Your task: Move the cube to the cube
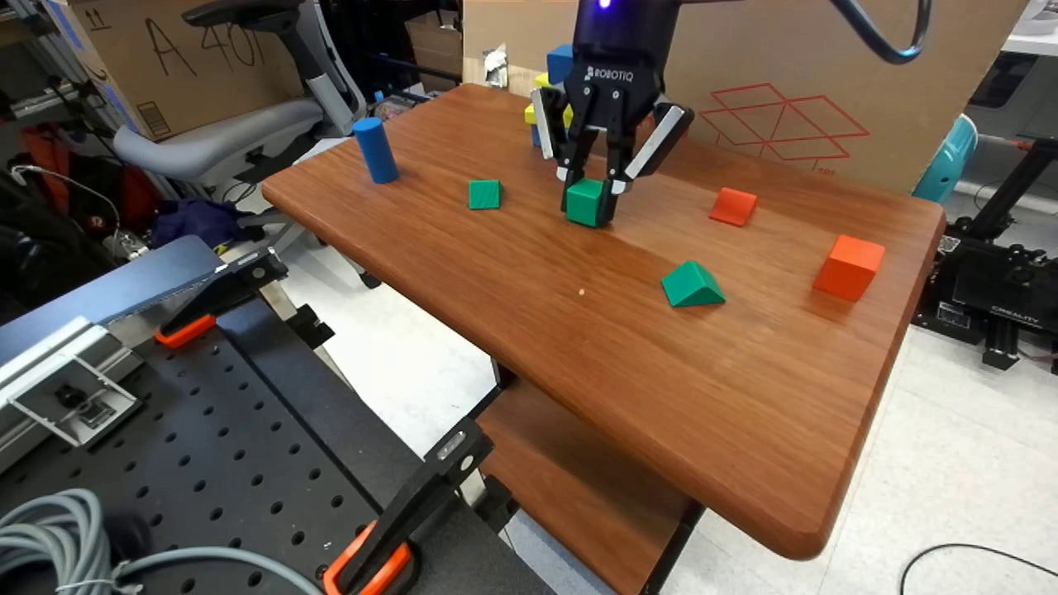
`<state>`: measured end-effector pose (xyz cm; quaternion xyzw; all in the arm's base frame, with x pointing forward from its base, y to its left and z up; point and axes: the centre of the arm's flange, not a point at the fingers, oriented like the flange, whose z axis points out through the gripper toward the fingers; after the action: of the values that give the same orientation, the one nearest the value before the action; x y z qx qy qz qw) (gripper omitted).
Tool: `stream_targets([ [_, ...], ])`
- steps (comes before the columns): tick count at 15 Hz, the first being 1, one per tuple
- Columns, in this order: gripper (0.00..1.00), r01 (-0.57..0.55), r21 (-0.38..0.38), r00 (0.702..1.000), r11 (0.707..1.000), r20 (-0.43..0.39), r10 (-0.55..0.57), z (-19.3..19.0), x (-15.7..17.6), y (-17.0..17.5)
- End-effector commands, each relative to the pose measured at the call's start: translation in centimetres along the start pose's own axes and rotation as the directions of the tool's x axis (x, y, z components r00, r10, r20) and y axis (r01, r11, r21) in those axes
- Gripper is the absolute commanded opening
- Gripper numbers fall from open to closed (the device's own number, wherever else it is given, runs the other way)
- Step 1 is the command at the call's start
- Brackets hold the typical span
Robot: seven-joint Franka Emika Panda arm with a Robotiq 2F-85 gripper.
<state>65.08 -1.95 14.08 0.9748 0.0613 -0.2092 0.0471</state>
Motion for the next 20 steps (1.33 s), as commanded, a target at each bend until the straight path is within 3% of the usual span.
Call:
stream_targets([
  [1, 0.64, 0.004, -0.010, 1.000, 1.000, 0.001, -0.004, -0.1, 1.2, 0.5],
  [6, 1.00, 0.023, -0.005, 0.999, 1.000, -0.046, -0.024, -2.0, -3.4, 0.3],
  [10, 1.00, 0.005, -0.033, 0.988, 0.999, -0.157, -0.010, -5.6, -8.4, 0.7],
  [14, 1.00, -0.026, -0.011, 0.948, 1.000, -0.318, 0.021, -10.0, -13.5, 1.6],
  [15, 1.00, -0.043, -0.007, 0.945, 0.999, -0.326, 0.038, -10.9, -14.7, 2.0],
  [16, 1.00, -0.025, -0.016, 0.962, 1.000, -0.274, 0.019, -9.7, -9.8, 1.6],
  [20, 1.00, -0.040, -0.009, 0.954, 0.999, -0.299, 0.035, -11.4, -13.3, 2.1],
])
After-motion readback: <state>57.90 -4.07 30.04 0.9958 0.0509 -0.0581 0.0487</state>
